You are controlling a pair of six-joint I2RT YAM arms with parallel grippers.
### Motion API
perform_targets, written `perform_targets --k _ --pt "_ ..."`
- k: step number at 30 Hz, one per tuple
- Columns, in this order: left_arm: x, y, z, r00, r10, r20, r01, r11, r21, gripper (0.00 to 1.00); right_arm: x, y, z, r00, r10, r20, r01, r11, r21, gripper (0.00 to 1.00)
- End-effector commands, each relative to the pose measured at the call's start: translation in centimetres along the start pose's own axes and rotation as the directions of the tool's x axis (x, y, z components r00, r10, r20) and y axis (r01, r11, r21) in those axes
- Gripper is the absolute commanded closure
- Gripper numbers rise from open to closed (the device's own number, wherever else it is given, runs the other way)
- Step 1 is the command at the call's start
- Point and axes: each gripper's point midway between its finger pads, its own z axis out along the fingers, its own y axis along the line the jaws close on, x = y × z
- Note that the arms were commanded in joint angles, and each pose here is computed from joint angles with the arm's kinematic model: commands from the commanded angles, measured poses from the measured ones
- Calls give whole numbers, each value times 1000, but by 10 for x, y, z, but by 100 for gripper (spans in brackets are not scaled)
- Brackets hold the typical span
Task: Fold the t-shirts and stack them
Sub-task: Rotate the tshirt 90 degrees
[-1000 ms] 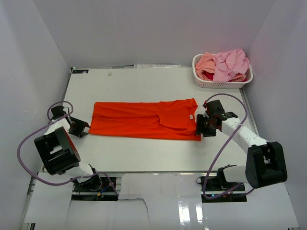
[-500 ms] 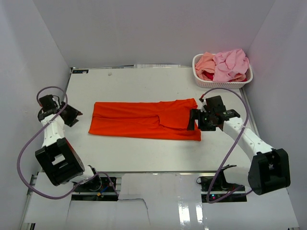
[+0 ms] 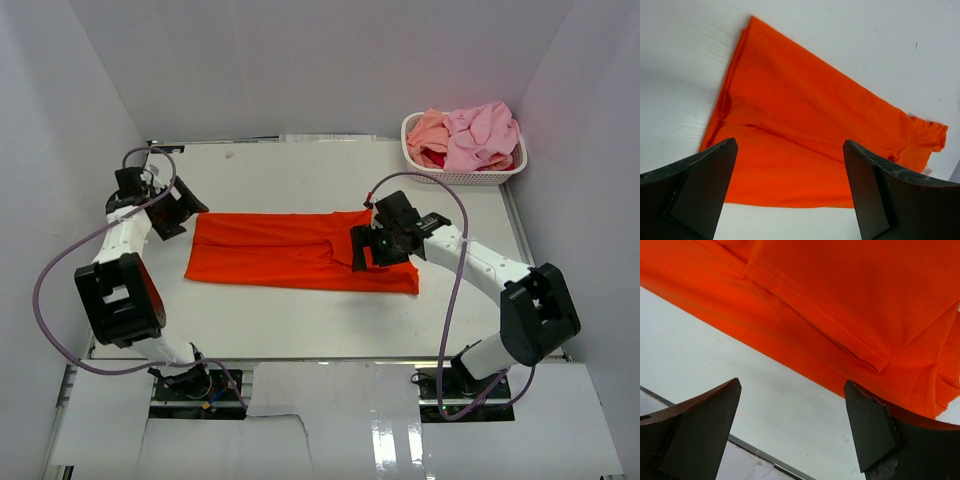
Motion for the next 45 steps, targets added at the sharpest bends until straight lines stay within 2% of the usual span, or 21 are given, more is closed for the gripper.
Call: perform_targets --k 1,3,11,20,33,35,45 --pt "-6 -26 15 989 149 0 -149 989 18 2 -15 6 6 1000 -8 22 6 998 67 10" --pt "-4 -27 39 980 193 -48 -194 981 -20 2 -5 9 15 999 -22 -25 24 995 100 10" --pt "11 -20 81 948 262 -179 -285 951 -121 2 -3 1 26 1000 -12 -24 16 987 159 10" --pt "22 -15 82 918 342 -201 -385 891 -242 2 0 -8 42 997 -21 -73 36 977 209 10" --pt "26 1 91 903 345 -255 -419 839 -346 4 3 -15 61 993 -15 -116 42 970 240 10" --pt "38 -4 96 886 366 -283 -451 823 -346 4 3 -16 62 993 -18 -118 46 968 245 10" --pt "54 11 102 876 340 -342 -463 791 -399 4 -2 -21 67 990 -34 -134 70 959 274 10"
